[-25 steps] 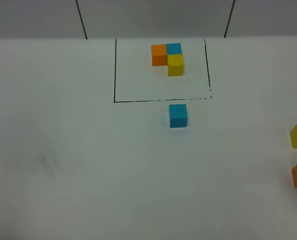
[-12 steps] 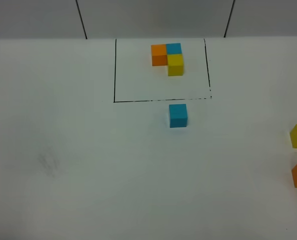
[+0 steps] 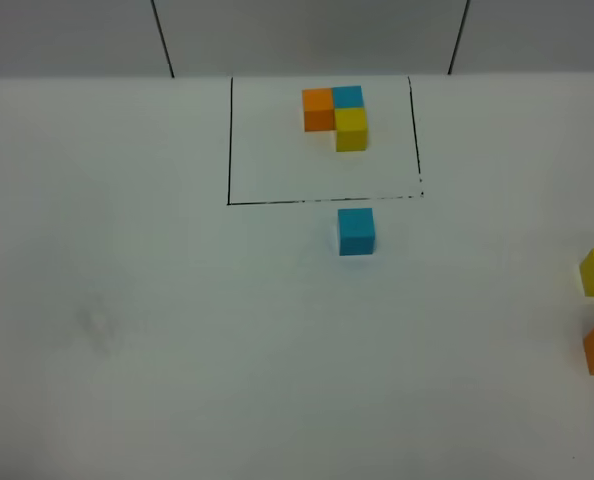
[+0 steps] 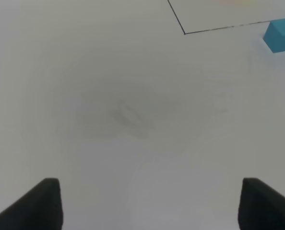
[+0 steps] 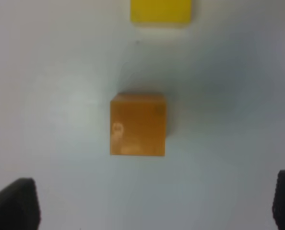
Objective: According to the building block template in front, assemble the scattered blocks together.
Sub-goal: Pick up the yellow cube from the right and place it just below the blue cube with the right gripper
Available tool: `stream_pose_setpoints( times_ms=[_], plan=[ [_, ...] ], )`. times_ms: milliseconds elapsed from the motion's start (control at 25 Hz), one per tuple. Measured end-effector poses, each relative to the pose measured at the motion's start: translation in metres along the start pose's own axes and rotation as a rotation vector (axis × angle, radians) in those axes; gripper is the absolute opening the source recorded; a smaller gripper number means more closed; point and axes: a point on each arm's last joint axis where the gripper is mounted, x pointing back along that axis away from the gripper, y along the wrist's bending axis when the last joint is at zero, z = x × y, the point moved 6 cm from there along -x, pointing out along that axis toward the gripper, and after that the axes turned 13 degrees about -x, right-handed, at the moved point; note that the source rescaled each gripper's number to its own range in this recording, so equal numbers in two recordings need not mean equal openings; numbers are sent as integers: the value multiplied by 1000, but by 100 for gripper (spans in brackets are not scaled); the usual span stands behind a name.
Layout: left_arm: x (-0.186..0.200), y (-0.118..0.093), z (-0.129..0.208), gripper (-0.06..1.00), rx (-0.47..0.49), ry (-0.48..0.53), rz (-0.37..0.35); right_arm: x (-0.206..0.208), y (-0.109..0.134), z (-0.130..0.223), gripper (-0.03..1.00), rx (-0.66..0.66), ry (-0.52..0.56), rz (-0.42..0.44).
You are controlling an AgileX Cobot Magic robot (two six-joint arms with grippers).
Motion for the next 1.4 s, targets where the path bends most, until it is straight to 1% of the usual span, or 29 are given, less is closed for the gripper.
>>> stream_pose_setpoints(
  times_ms=[200, 520, 680, 840, 1080, 1400],
  plan=[
    [0, 0, 0, 63, 0, 0, 0, -19, 2, -20, 97, 29, -10, 1],
    [0, 0, 0, 63, -1, 0, 0, -60, 13, -54, 93, 79, 31, -29],
    [0, 0, 0, 63, -1, 0, 0, -79, 13, -64, 89, 91, 7, -26],
    [0, 0, 0, 63, -1, 0, 1, -92, 12, -69, 88, 99, -4, -23],
    [0, 0, 0, 63, -3, 0, 1, -101, 12, -71, 86, 97, -10, -22],
    [0, 0, 0, 63, -3, 0, 1, -113, 11, -68, 83, 94, 19, -18]
  ],
)
